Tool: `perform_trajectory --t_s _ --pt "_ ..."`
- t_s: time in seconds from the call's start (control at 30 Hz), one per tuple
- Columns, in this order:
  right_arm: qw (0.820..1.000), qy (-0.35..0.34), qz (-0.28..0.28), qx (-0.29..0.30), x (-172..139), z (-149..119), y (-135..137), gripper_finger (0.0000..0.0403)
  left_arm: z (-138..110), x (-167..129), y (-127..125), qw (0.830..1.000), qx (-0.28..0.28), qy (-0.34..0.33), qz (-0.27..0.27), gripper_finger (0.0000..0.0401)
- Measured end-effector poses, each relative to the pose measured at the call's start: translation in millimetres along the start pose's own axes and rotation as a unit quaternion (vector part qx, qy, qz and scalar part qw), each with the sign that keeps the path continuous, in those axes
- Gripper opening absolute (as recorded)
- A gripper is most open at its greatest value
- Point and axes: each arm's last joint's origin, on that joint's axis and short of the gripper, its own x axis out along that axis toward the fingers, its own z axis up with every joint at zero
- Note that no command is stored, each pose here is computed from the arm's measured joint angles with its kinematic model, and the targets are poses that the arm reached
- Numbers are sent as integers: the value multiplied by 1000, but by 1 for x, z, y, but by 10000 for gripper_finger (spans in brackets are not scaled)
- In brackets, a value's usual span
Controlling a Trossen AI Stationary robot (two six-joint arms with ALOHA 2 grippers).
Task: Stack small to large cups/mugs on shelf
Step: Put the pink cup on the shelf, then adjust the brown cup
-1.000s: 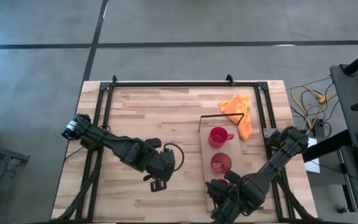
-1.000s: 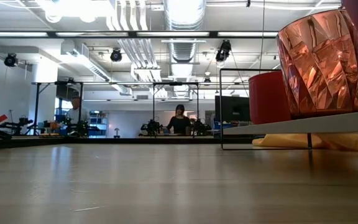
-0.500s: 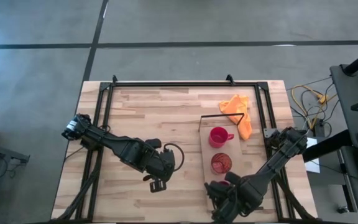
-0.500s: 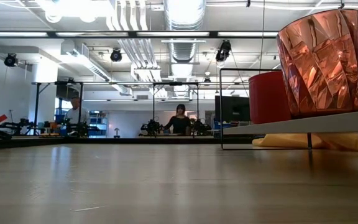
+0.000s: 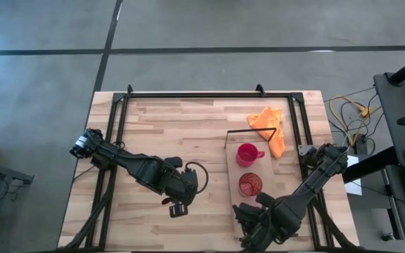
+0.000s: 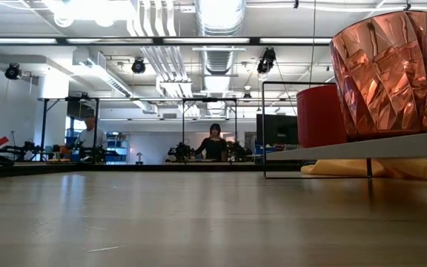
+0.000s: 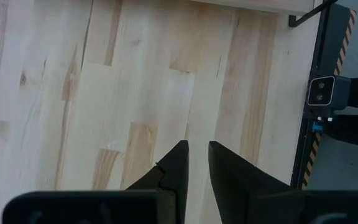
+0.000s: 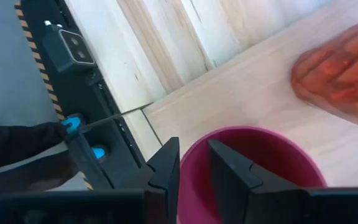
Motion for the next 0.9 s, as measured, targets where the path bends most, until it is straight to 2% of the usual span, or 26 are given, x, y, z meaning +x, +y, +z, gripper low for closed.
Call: perform_trajectory --t_s 0.47,0.9 --pt "999 26 -41 4 -5 -6 -8 73 0 0 0 1000 0 1 0 47" --pt "999 46 -14 3 -21 -12 -12 72 0 0 0 1000 0 1 0 47"
